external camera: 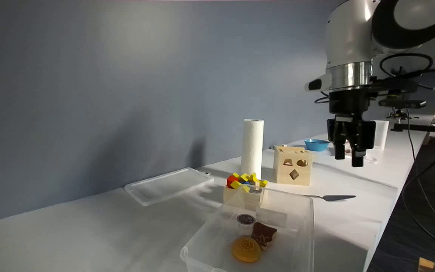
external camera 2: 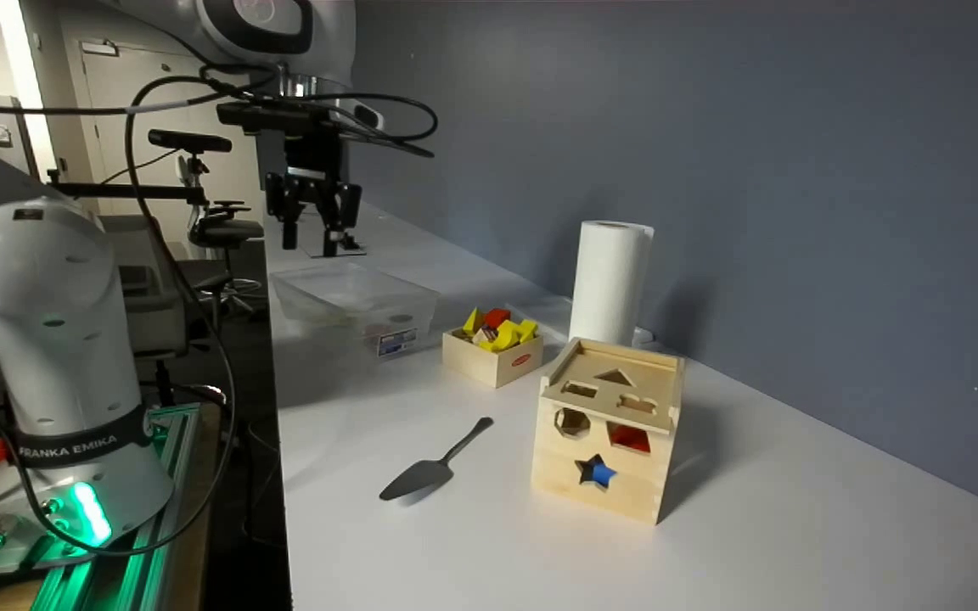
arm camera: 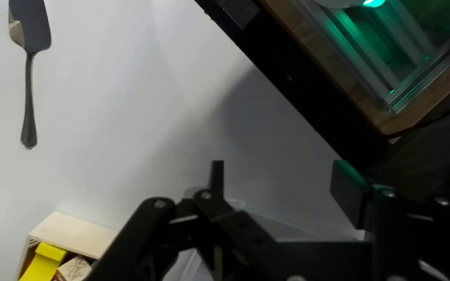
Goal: Move the bowl to the left
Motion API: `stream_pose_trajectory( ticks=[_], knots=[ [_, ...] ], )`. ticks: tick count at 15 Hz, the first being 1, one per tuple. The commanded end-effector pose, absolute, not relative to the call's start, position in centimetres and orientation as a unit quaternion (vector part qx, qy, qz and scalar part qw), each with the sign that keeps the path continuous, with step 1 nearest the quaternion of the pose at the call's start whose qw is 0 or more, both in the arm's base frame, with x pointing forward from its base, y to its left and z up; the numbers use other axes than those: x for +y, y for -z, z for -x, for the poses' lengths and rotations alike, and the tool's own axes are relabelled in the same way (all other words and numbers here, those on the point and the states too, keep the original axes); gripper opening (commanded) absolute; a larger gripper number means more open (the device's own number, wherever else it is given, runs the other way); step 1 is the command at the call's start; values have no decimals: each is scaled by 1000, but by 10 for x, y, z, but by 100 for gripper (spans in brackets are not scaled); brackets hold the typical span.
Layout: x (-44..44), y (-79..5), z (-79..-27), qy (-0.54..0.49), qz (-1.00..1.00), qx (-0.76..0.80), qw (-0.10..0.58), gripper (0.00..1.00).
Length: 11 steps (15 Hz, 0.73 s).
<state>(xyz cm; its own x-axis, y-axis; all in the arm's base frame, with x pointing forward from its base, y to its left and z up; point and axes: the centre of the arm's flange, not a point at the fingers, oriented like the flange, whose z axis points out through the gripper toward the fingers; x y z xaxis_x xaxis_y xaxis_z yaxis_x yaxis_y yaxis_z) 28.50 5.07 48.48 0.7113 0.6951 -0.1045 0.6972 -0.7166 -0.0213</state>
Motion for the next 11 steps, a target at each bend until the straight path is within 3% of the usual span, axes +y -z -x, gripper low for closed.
stream_pose_trajectory(
  ticks=[1,6,11],
  knots=[
    [39,-491,-263,68,-885,460,-24,99],
    [20,-509,-260,-4,-860,509,-17,100],
    [27,-511,-265,8,-865,502,-19,100]
  ],
)
